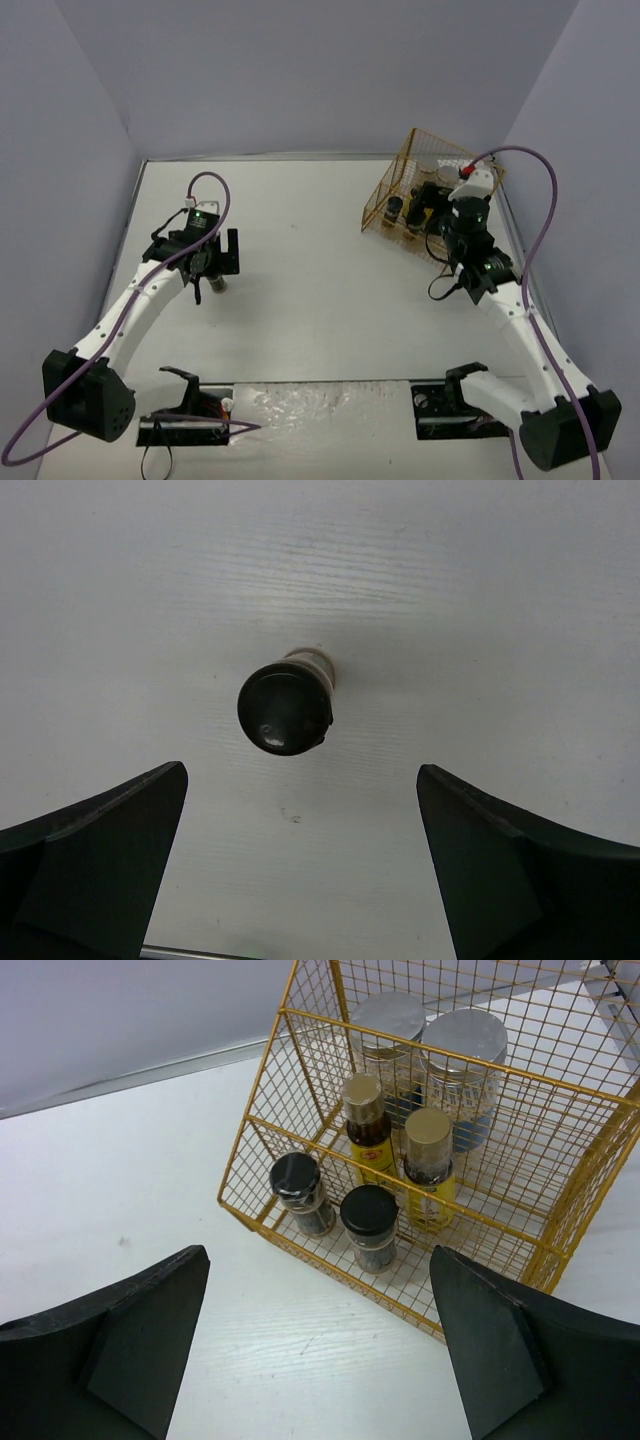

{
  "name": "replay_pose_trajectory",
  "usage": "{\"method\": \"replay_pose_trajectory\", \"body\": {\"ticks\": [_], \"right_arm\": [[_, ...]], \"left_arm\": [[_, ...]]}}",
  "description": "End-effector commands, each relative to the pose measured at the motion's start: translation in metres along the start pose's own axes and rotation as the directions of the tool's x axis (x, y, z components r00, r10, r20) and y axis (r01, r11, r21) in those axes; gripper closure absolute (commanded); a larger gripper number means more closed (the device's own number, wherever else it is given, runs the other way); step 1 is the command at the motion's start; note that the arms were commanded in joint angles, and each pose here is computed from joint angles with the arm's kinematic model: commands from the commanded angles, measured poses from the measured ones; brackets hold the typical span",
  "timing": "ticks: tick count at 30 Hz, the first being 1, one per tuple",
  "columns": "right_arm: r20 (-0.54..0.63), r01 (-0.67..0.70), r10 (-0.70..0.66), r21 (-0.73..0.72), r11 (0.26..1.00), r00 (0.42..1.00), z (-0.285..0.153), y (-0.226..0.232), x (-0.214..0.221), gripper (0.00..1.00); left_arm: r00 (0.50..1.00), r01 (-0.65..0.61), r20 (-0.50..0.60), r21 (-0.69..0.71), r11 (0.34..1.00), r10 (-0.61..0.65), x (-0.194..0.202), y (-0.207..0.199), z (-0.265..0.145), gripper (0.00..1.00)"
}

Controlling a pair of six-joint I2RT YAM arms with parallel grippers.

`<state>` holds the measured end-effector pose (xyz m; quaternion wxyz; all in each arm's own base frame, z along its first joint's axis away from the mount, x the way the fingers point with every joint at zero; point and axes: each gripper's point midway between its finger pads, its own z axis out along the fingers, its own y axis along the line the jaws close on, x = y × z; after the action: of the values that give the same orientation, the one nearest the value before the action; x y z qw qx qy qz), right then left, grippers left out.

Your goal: Organize the condiment bottles

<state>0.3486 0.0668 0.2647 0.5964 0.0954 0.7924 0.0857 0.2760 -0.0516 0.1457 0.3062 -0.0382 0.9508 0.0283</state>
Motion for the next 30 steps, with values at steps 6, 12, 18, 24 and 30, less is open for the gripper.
{"method": "replay_pose_trajectory", "body": {"ticks": [6,12,18,24,30], "right_arm": [[0.036,0.008,-0.004,-0.103,0.995,0.999,-0.034,0.007,-0.001,0.1],[0.033,0.01,-0.007,-0.1,0.995,0.999,-0.04,0.003,0.006,0.09],[0.019,0.002,0.0,-0.1,0.995,1.0,-0.04,0.001,0.014,0.09],[0.021,0.003,-0.001,-0.099,0.995,1.0,-0.042,-0.001,0.016,0.09],[0.021,0.001,0.001,-0.111,0.994,1.0,-0.047,0.0,0.017,0.09]], "left_arm": [[0.995,0.086,-0.053,0.033,0.996,-0.084,-0.024,0.005,0.027,0.09],[0.99,0.1,-0.108,0.052,0.994,-0.094,-0.017,-0.001,0.037,0.3],[0.984,0.101,-0.152,0.086,0.991,-0.088,-0.011,-0.012,0.044,0.65],[0.994,-0.001,-0.107,0.16,0.987,0.018,-0.033,-0.06,0.034,0.83],[0.981,-0.15,-0.072,0.32,0.935,0.182,-0.045,-0.163,0.018,0.84]]}}
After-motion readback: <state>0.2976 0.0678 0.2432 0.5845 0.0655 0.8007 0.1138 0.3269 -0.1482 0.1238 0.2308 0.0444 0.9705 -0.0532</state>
